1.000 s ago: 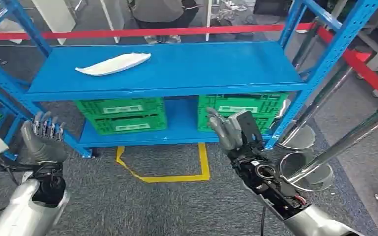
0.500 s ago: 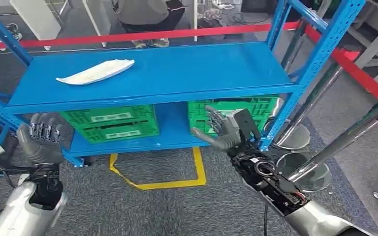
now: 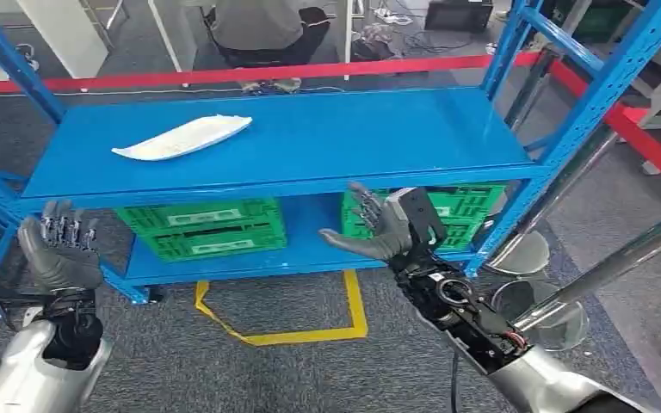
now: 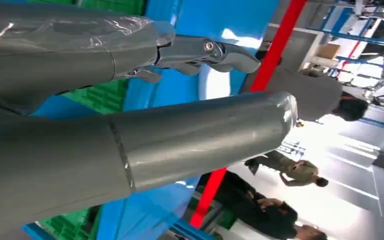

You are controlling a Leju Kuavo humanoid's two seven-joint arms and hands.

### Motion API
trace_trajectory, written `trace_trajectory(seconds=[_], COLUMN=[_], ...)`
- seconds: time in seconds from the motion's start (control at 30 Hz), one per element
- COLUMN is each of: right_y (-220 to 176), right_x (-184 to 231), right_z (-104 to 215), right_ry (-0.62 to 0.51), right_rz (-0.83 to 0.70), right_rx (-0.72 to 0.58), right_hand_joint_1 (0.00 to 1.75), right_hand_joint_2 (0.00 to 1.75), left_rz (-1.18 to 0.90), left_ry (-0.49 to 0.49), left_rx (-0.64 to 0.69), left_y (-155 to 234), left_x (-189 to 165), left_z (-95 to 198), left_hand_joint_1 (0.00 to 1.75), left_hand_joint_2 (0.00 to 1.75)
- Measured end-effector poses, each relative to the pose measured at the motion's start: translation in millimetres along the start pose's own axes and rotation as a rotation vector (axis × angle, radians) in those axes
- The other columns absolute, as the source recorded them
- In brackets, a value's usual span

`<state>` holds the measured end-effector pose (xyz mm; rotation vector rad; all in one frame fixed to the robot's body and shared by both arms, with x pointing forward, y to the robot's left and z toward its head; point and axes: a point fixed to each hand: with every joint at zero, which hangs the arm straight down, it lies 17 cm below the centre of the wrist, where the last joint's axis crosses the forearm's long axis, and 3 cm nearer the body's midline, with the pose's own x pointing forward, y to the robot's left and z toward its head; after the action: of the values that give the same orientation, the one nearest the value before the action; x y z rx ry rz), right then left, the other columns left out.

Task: Take the parts from the cabinet and place them on the table.

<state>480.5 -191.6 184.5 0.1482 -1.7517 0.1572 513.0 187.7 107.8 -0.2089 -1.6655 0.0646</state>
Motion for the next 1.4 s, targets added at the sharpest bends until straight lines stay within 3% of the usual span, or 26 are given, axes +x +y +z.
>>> trace_trajectory(seconds=[0.9, 1.27, 1.4], right_y=[-16.0, -28.2, -31.5], right_x=[15.7, 35.1, 24.6], right_z=[-20.4, -50.4, -52.4], right_ry=[-0.011, -0.025, 0.008], right_rz=[0.075, 0.157, 0.164], right_rx=[0.015, 0.060, 0.068], right_hand_joint_1=[0.00, 0.00, 0.00], right_hand_joint_2=[1.75, 1.75, 1.75], left_rz=[-0.011, 0.000, 0.003], left_ry=[0.002, -0.020, -0.011], left_rx=[0.003, -0.008, -0.009], left_y=[8.8, 5.5, 5.7], left_x=[0.3, 11.2, 6.5], left_z=[1.0, -6.5, -3.0], left_hand_joint_1=[0.00, 0.00, 0.00], left_hand_joint_2=[0.00, 0.00, 0.00])
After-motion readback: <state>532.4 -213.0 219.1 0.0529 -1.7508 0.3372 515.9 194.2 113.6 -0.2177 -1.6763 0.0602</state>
